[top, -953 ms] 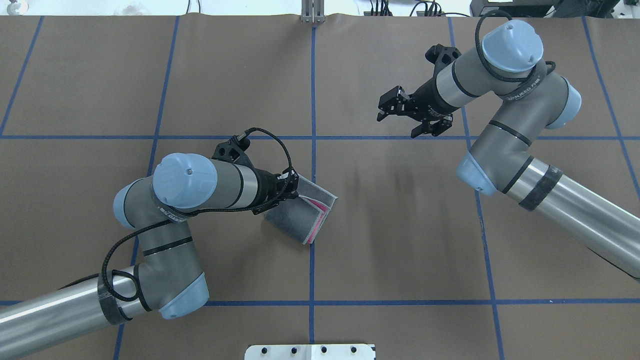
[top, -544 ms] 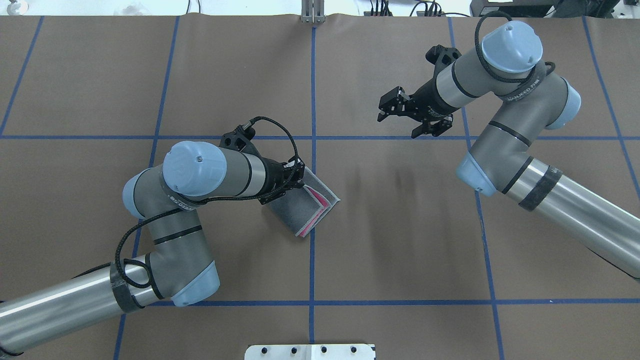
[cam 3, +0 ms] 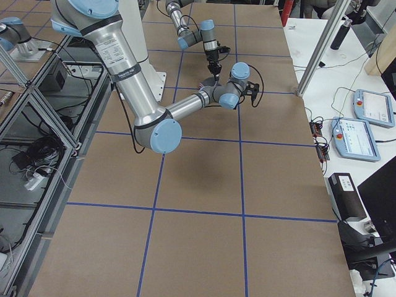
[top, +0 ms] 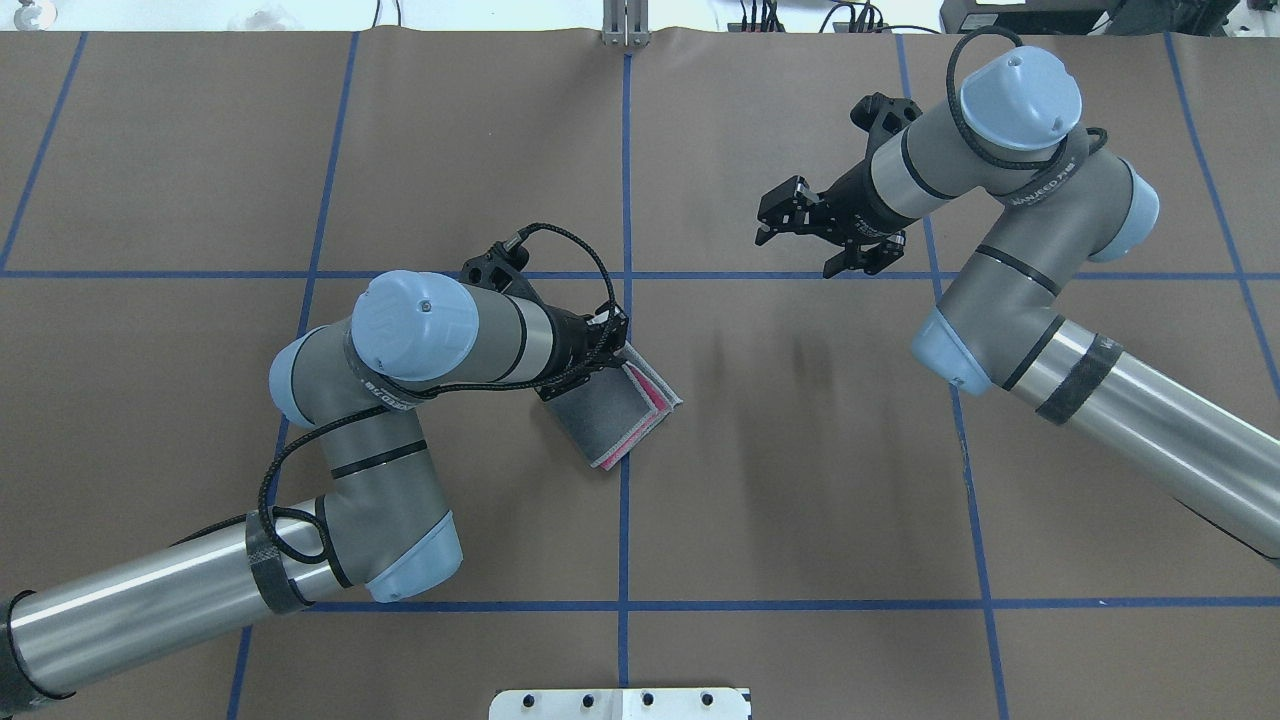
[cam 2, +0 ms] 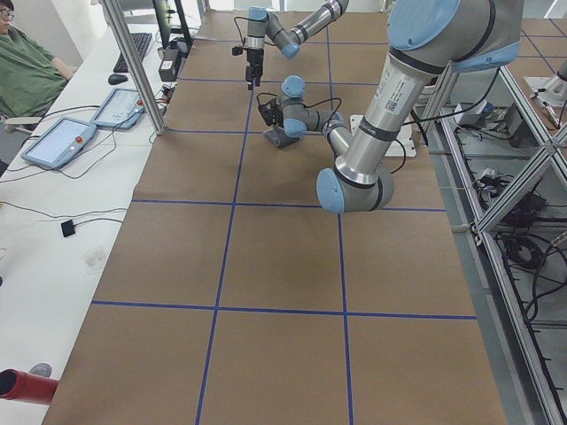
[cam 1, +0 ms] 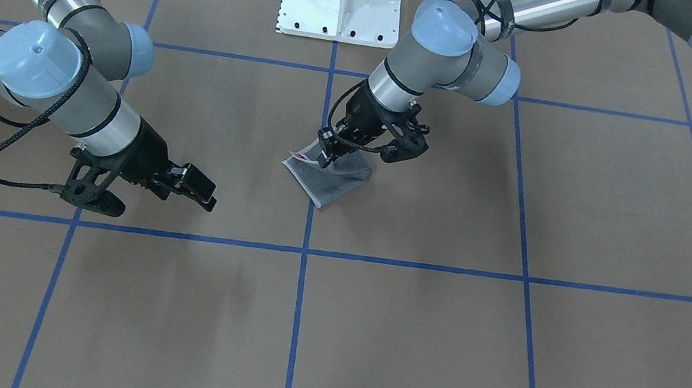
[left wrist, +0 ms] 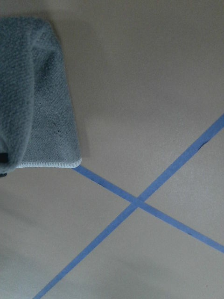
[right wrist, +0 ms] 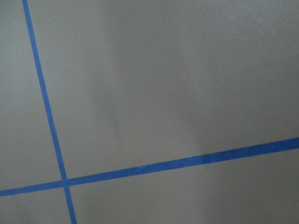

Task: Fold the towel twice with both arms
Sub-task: 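Press the folded end down onto the towel with the left gripper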

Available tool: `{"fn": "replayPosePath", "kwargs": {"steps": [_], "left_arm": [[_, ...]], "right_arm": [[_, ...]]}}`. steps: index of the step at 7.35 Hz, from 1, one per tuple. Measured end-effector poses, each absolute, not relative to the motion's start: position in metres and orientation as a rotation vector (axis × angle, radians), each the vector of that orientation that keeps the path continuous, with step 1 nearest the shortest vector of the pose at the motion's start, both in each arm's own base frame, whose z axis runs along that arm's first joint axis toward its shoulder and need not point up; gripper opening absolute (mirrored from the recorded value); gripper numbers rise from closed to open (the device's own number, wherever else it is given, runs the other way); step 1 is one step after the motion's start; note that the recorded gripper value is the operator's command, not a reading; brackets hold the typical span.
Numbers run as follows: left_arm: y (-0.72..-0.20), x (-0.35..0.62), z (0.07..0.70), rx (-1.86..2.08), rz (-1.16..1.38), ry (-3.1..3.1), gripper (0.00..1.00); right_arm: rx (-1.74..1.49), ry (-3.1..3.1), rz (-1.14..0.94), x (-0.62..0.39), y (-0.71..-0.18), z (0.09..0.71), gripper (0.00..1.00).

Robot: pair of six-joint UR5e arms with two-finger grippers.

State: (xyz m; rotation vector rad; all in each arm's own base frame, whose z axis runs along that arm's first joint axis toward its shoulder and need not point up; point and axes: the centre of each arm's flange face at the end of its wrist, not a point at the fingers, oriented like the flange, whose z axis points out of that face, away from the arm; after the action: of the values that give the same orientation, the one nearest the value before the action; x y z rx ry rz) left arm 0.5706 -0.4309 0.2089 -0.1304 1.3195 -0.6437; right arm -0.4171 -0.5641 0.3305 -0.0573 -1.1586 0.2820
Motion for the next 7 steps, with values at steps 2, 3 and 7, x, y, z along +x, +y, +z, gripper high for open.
{"fn": "replayPosePath", "kwargs": {"steps": [2, 3, 7], "left_arm": [[-0.432, 0.574, 0.209, -0.133, -0.647, 1.316, 0.0], [-0.436, 0.577, 0.215, -0.131, -0.653, 1.306, 0.0], [-0.465, 0.599, 0.217, -0.131, -0.691, 1.293, 0.0]], "right_arm": [[-0.056, -1.155, 0.283, -0.419, -0.564, 0.332, 1.0], [-0.053, -1.151, 0.285, -0.422, -0.563, 0.333, 1.0], [-0.048, -1.143, 0.284, -0.429, -0.559, 0.335, 1.0]]}}
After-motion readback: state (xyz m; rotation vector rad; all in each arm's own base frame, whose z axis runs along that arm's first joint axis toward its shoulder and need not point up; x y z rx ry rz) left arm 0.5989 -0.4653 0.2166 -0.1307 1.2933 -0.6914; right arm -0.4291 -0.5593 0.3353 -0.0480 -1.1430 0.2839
